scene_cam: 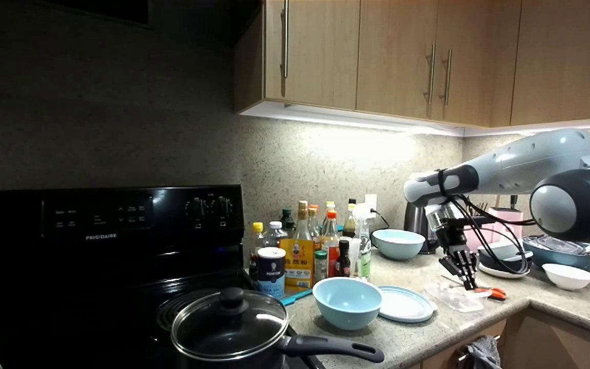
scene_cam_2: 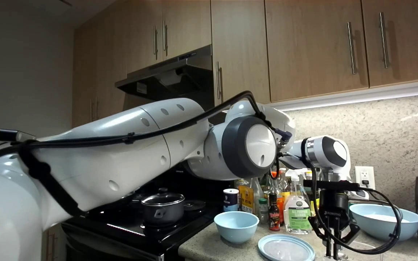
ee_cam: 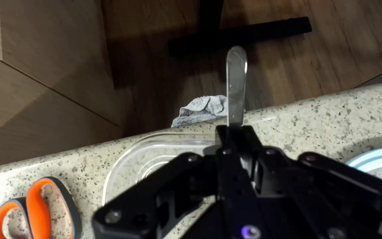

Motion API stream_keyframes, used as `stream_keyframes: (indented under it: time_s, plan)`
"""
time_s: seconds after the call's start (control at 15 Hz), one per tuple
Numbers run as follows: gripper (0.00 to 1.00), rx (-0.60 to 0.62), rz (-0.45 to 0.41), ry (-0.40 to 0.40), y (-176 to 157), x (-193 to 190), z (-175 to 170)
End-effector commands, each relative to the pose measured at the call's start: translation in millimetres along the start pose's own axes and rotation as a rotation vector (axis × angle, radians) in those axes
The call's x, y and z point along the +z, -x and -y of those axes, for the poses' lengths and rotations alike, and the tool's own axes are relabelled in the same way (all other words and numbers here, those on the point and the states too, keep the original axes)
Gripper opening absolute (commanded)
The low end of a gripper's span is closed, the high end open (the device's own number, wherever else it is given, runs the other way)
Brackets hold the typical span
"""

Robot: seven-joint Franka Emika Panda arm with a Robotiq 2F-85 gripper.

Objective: Put the fork inside the container

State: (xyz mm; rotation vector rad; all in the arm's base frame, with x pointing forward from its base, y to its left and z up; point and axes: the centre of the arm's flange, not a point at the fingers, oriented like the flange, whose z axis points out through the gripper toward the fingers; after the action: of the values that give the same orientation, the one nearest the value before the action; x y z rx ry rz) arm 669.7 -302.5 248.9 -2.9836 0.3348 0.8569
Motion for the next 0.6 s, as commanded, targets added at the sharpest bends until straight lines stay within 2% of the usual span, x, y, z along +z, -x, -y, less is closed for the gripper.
stream_keyframes:
  time_s: [0.0,0.07,0.2,0.53]
  plan:
    - [0.06,0.067,0.012,-0.022,-41.1,-29.2,-0.5]
    - [0.36,0.073,0.018,-0.025,-42.9,-29.9,1.4]
    - [0.42,0.083,0.025,-0.024,-42.7,-30.9,3.7]
    - [0.75,0.086,0.031,-0.027,-36.7,-33.1,8.4]
